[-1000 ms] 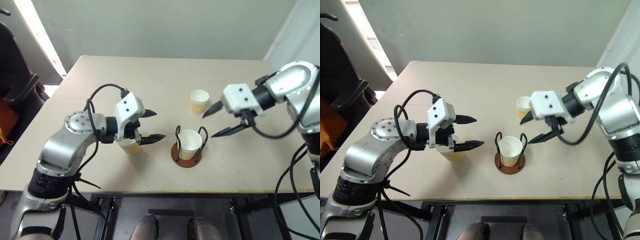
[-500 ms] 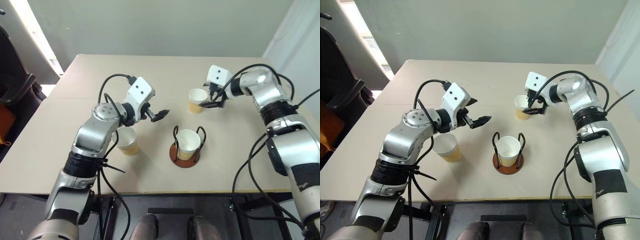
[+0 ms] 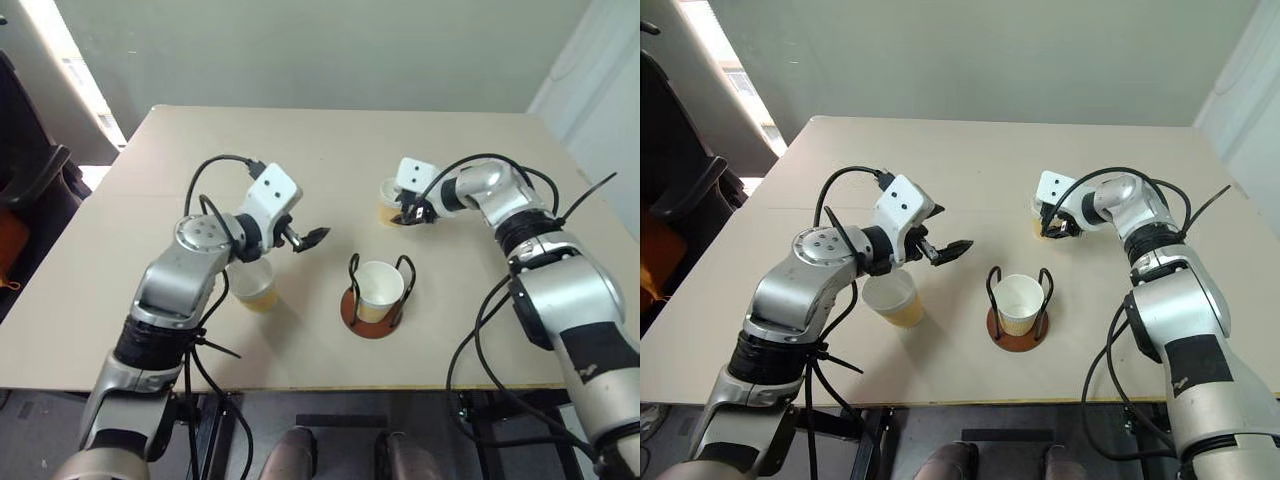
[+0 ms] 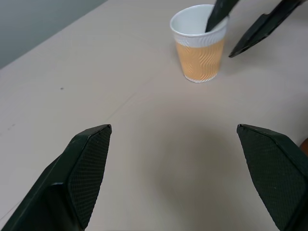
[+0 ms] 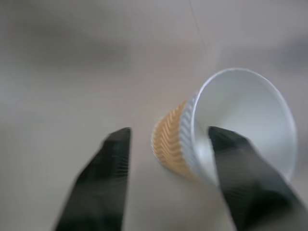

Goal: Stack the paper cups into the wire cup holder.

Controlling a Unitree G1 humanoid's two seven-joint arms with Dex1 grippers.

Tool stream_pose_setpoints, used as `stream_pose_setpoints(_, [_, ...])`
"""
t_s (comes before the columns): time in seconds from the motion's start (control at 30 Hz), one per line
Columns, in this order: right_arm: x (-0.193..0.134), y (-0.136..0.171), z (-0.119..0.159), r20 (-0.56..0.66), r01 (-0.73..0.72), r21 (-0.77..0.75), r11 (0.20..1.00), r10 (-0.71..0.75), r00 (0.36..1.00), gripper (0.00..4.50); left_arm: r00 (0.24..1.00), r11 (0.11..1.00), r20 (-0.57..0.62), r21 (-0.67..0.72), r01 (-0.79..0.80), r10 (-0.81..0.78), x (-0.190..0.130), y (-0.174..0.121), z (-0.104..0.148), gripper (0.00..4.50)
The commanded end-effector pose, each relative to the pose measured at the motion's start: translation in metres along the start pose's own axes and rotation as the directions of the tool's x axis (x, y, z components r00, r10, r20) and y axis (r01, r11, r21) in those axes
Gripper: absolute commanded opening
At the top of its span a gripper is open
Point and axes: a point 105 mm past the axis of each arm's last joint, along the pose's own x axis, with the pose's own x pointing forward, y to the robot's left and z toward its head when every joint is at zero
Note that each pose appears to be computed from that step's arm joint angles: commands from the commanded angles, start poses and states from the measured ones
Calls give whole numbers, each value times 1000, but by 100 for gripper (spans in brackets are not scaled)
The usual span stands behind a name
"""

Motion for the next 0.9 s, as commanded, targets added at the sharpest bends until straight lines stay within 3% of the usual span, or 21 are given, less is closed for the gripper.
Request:
stream_pose_setpoints(0.03, [0, -3, 4, 15, 25, -18, 1000, -25, 1000, 99, 999, 999, 34, 28, -22, 21, -8, 4, 12, 450])
stream_pose_setpoints(0.13, [0, -5, 3, 4, 48, -30, 998, -48, 999, 3, 999, 999, 33, 32, -24, 23, -9, 5, 13, 450])
stream_pose_setpoints(0.3, [-9, -11, 4, 9, 53, -57, 997, -53, 999, 3, 999, 999, 46, 38, -13, 11, -8, 5, 17, 450])
stream_pose_setpoints(0.5, [-81, -21, 58, 225, -107, -197, 974, 152, 962, 3, 968, 984, 179, 67, 165, -175, -33, -8, 40, 450])
stream_pose_setpoints(0.67, [-129, 9, 90, 295, -205, -337, 919, 310, 904, 3, 918, 929, 145, 80, 360, -369, -63, -22, 30, 450])
stream_pose_setpoints(0.9, [-145, 75, 107, 278, -377, -440, 815, 523, 805, 3, 861, 865, 87, 27, 500, -501, -84, -30, 14, 450])
